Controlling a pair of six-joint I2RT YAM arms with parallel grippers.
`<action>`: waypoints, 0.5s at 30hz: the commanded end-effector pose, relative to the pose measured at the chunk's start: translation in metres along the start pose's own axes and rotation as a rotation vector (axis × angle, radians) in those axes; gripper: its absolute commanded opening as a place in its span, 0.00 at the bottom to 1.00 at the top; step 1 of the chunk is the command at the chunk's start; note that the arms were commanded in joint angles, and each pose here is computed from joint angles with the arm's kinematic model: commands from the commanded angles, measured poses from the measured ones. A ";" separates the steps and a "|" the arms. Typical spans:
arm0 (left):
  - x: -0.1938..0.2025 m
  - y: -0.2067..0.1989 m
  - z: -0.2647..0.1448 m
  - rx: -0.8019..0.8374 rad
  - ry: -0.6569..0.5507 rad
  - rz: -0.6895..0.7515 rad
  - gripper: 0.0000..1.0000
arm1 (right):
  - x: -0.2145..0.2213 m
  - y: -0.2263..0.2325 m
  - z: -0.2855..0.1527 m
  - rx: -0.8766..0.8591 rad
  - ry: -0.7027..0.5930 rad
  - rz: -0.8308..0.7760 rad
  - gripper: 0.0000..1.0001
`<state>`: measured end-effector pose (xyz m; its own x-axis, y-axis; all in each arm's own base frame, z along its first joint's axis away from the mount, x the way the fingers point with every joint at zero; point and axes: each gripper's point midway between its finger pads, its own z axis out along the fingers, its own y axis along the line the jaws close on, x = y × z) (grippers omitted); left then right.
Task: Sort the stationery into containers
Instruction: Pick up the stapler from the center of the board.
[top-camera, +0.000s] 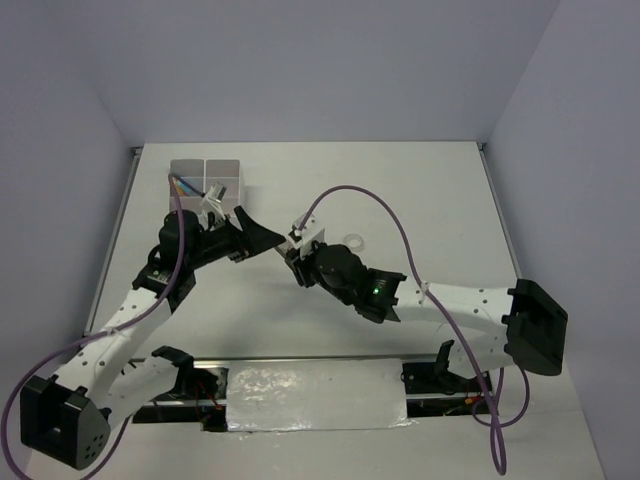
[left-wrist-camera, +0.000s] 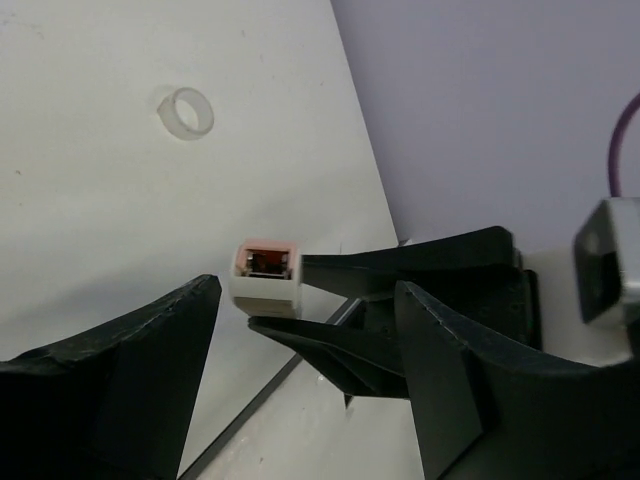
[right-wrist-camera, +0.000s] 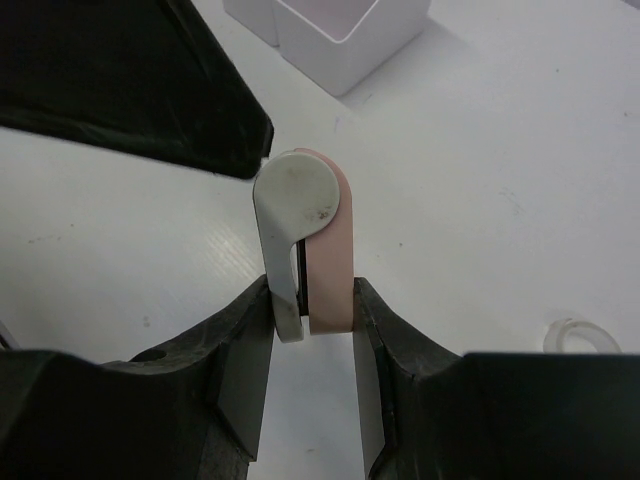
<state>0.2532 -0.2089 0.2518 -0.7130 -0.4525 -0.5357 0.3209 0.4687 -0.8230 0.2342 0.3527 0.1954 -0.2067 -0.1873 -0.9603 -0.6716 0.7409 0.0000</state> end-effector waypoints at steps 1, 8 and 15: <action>-0.007 -0.008 0.005 0.012 -0.008 0.055 0.83 | -0.048 -0.002 -0.013 0.003 -0.141 0.060 0.12; 0.001 -0.022 0.014 0.066 0.021 0.064 0.62 | -0.055 0.002 -0.012 -0.012 -0.157 0.057 0.14; -0.005 -0.023 0.017 0.051 -0.007 0.084 0.22 | -0.052 0.009 -0.008 -0.041 -0.154 0.053 0.14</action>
<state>0.2508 -0.2265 0.2361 -0.7489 -0.4046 -0.5248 0.3131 0.4820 -0.8183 0.2346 0.3516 0.2176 -0.1784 -0.1318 -0.9751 -0.6690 0.7430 0.0220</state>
